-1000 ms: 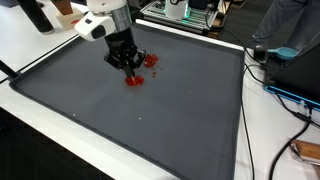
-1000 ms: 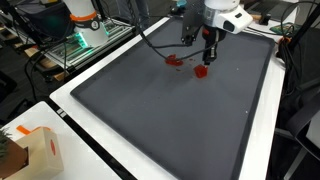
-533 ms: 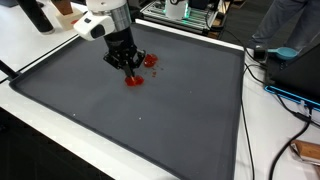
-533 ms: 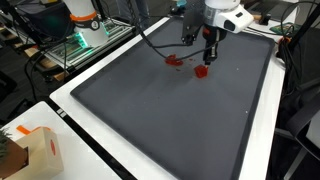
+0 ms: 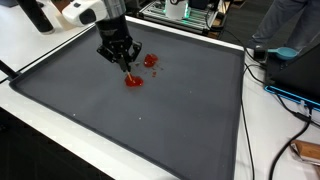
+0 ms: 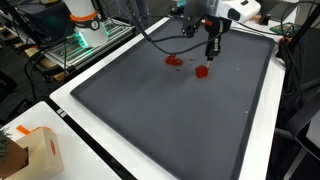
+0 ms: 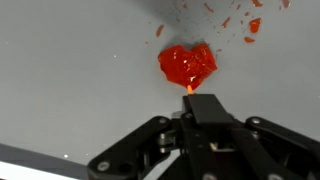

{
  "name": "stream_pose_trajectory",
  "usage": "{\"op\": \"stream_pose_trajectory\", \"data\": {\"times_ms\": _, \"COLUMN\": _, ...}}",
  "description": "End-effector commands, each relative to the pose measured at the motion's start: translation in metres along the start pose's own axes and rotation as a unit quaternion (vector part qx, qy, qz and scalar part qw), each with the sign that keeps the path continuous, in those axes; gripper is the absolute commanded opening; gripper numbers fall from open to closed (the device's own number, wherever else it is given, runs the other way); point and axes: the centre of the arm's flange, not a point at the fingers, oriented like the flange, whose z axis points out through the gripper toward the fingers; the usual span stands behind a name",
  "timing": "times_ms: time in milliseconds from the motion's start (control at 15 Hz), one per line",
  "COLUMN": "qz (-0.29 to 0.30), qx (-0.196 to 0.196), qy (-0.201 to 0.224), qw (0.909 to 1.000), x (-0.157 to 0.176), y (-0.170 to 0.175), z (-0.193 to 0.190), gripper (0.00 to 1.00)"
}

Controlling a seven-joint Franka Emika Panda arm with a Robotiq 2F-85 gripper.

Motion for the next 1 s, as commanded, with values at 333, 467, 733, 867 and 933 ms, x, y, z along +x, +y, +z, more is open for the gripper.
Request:
{"op": "stream_pose_trajectory", "data": {"times_ms": 333, "qz": 0.011, "qx": 0.031, "qy": 0.004, "qw": 0.9994, "x": -0.017, "y": 0.0, "z": -0.062, "gripper": 0.03}}
{"op": "stream_pose_trajectory", "data": {"times_ms": 467, "qz": 0.014, "qx": 0.041, "qy": 0.006, "qw": 0.999, "x": -0.019, "y": -0.001, "z": -0.074, "gripper": 0.03}}
{"op": "stream_pose_trajectory", "data": {"times_ms": 733, "qz": 0.019, "qx": 0.057, "qy": 0.009, "qw": 0.9981, "x": -0.023, "y": -0.003, "z": -0.092, "gripper": 0.03}}
{"op": "stream_pose_trajectory", "data": {"times_ms": 867, "qz": 0.025, "qx": 0.061, "qy": 0.007, "qw": 0.9978, "x": -0.024, "y": -0.004, "z": -0.097, "gripper": 0.03}}
{"op": "stream_pose_trajectory", "data": {"times_ms": 933, "qz": 0.026, "qx": 0.064, "qy": 0.007, "qw": 0.9976, "x": -0.025, "y": -0.005, "z": -0.1, "gripper": 0.03}}
